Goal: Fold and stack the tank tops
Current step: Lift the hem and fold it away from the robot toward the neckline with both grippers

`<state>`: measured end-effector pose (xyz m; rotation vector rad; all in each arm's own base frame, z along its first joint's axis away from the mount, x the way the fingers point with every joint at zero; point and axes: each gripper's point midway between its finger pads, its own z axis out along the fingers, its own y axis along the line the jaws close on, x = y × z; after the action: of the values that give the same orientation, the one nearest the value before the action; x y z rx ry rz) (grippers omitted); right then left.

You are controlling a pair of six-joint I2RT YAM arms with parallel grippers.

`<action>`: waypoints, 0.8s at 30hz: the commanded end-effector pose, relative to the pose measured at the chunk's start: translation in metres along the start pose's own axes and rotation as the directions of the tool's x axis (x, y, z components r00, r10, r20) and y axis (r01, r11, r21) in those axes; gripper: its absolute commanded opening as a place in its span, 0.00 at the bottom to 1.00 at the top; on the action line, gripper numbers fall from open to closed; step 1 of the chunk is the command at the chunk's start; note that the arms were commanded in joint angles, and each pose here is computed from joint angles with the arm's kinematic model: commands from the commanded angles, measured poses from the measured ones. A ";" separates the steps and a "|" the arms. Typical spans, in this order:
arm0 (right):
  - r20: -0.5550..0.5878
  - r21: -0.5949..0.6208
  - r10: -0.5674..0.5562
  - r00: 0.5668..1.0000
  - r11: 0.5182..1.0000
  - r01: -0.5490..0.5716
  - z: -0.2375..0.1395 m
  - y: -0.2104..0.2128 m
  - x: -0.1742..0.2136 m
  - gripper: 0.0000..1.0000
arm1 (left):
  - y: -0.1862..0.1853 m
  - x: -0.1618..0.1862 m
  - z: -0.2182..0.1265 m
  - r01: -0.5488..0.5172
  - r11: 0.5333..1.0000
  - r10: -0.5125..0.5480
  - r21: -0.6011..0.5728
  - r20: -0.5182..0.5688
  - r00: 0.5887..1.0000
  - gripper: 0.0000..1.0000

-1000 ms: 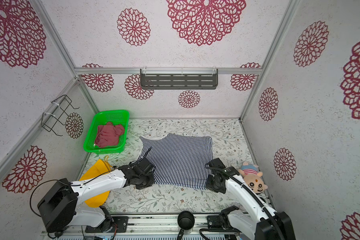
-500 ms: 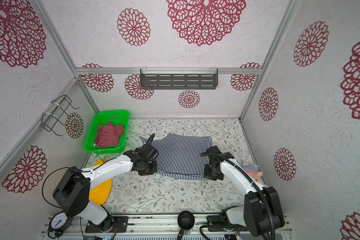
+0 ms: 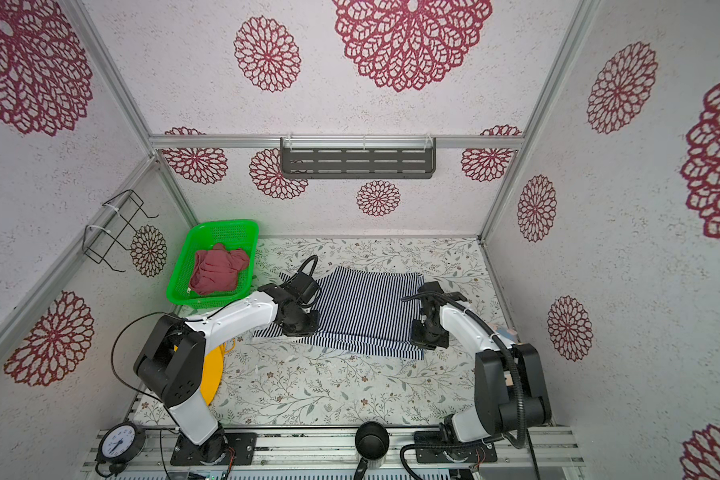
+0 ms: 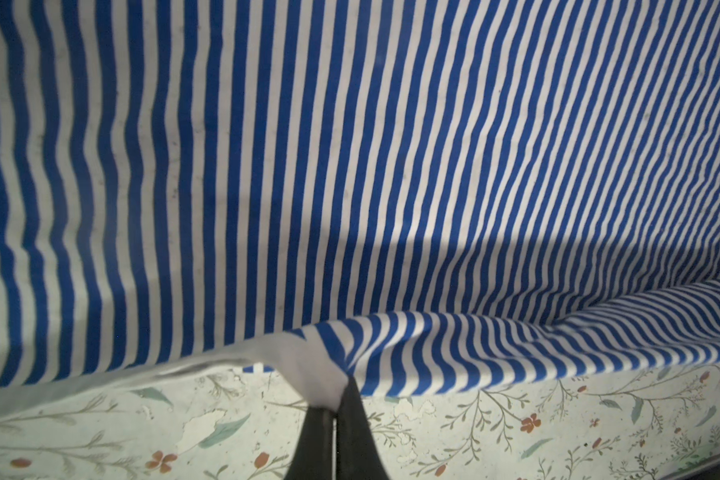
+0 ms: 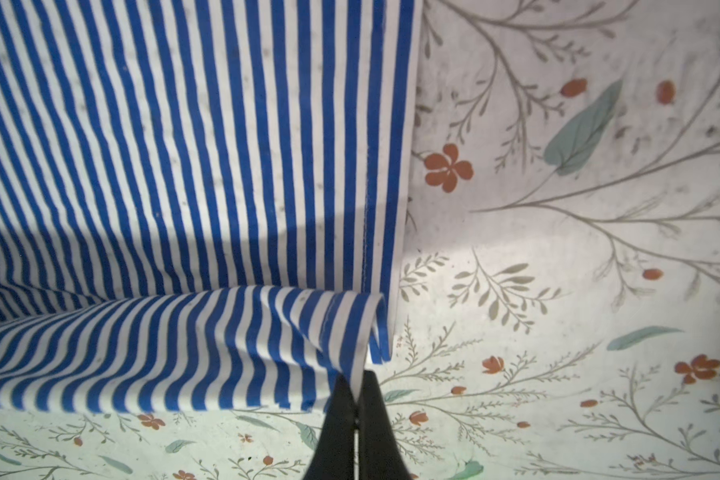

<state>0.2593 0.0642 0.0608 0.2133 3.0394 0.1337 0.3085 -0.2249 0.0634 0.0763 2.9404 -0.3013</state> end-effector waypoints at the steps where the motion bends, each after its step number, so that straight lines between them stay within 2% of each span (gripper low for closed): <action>1: 0.019 -0.002 -0.029 0.999 1.000 0.029 -0.005 0.000 -0.014 0.00 | 0.002 -0.009 0.000 -0.049 0.999 0.048 -0.005 -0.011 0.999 0.00; 21: 0.016 0.004 -0.046 0.999 0.999 0.046 0.011 -0.001 -0.061 0.00 | 0.010 -0.049 0.007 -0.097 0.995 0.096 -0.023 -0.029 0.995 0.00; 22: 0.017 0.005 -0.048 0.999 0.999 0.047 0.012 -0.001 -0.063 0.00 | 0.013 -0.047 0.019 -0.096 0.995 0.094 -0.035 -0.057 0.994 0.00; 24: 0.016 0.010 -0.047 0.999 0.999 0.047 0.014 -0.001 -0.066 0.00 | 0.013 -0.050 0.021 -0.098 0.995 0.095 -0.035 -0.060 0.994 0.00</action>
<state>0.3187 0.0619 0.0479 0.1528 3.0404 0.1529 0.3590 -0.2258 0.0590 0.1941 2.9599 -0.2705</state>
